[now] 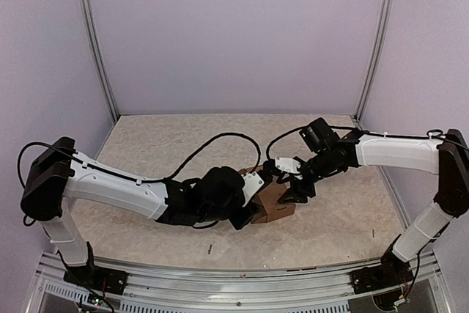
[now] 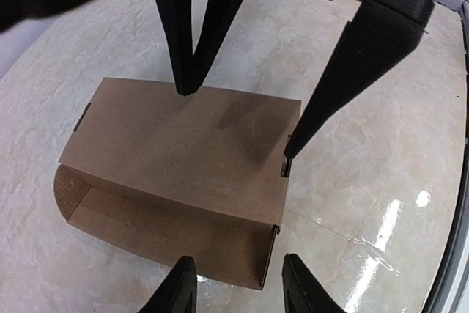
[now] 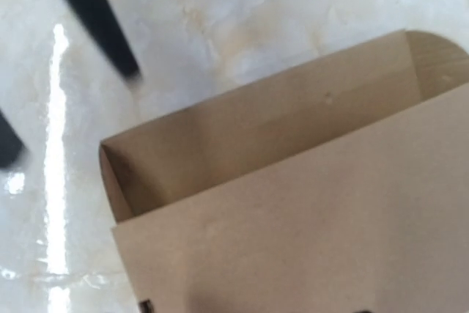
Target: Fold the paper box
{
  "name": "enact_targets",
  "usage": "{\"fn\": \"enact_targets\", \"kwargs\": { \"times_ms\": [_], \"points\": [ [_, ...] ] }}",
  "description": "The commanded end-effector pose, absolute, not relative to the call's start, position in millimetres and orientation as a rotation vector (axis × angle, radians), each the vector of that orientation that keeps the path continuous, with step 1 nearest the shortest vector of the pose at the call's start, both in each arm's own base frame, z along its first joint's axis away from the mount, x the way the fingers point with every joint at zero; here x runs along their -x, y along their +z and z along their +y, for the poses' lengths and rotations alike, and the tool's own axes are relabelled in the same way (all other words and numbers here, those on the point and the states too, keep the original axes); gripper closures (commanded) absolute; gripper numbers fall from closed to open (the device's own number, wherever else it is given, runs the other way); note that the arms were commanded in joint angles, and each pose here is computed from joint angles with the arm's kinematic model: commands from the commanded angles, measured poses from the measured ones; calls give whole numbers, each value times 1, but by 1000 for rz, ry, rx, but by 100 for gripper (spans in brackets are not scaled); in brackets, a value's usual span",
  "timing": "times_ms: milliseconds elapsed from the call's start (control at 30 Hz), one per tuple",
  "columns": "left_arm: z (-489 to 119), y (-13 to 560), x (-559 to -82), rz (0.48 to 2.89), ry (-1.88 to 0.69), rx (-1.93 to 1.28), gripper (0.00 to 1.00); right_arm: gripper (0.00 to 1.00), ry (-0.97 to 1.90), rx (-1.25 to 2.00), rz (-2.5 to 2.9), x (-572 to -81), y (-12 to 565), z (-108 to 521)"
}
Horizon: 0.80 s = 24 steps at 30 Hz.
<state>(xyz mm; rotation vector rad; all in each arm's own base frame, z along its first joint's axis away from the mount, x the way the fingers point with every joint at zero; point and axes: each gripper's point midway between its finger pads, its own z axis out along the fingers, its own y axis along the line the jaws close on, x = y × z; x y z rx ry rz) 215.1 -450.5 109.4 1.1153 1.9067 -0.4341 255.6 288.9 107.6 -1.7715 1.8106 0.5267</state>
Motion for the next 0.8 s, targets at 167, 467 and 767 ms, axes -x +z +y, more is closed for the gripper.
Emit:
{"fn": "enact_targets", "kwargs": {
  "times_ms": [167,467,767],
  "points": [
    [-379,125,-262,1992,-482,-894,54,32,447,1761,1808,-262,109,285],
    [-348,102,-357,1995,-492,-803,53,31,408,1641,1872,-295,119,296],
    [-382,89,-377,1941,-793,-925,52,29,430,1573,1945,-328,110,300]
  ]
}}
